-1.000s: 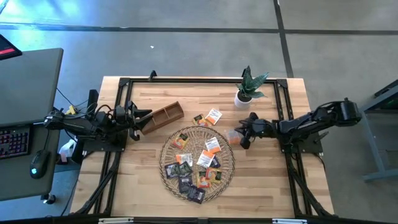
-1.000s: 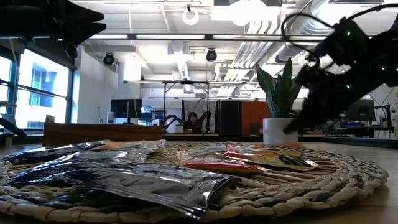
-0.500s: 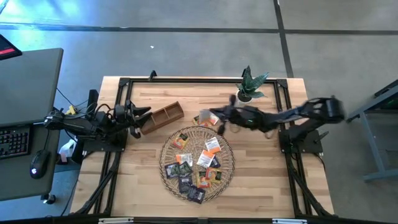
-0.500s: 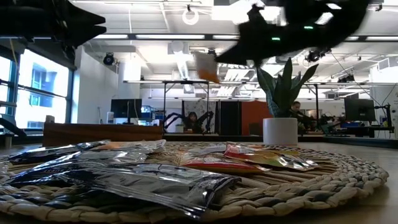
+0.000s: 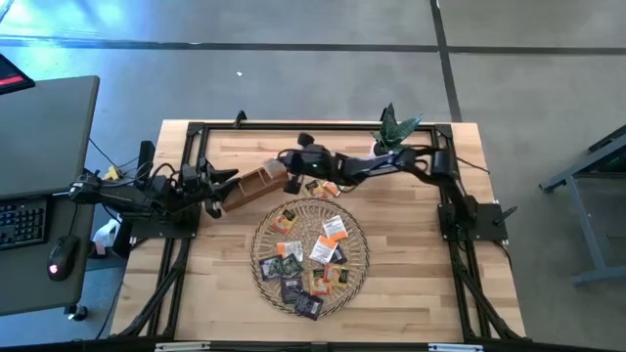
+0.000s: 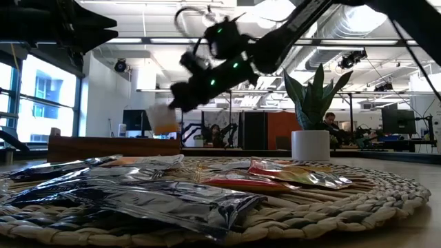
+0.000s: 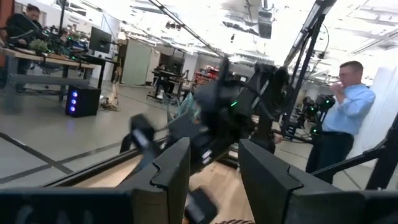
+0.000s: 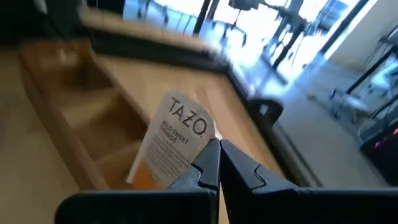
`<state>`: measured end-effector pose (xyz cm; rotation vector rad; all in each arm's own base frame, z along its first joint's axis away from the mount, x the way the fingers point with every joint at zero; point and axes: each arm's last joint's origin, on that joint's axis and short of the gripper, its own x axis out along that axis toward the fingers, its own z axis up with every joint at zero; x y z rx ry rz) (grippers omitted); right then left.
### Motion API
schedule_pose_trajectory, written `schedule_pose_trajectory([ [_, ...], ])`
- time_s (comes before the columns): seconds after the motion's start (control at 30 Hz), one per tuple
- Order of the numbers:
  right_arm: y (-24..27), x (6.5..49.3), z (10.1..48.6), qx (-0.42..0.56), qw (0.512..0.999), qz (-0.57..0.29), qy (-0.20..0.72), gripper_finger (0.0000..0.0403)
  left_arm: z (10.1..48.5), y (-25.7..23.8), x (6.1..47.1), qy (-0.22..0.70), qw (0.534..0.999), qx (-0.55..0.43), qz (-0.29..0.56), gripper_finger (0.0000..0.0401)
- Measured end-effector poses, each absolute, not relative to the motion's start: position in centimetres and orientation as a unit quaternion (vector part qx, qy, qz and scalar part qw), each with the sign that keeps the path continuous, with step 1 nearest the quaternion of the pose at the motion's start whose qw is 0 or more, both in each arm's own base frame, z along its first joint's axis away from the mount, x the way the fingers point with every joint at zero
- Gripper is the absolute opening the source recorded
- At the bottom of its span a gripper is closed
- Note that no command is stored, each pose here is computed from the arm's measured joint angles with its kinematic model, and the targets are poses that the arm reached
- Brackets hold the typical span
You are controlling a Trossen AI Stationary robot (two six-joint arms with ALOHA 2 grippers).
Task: Pick & Place Tea
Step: Put the white tea bag into the right compartment of the wooden organizer
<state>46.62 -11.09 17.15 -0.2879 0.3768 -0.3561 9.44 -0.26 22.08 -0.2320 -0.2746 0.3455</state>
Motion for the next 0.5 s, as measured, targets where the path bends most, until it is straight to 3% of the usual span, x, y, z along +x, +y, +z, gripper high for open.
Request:
schedule_pose_trajectory([
  [0.5, -11.7, 48.8, 16.3, -0.150, 0.956, -0.172, 0.185, 0.0000, 21.7, -0.3, 9.5, -0.117, 0.970, -0.121, 0.173, 0.0135],
])
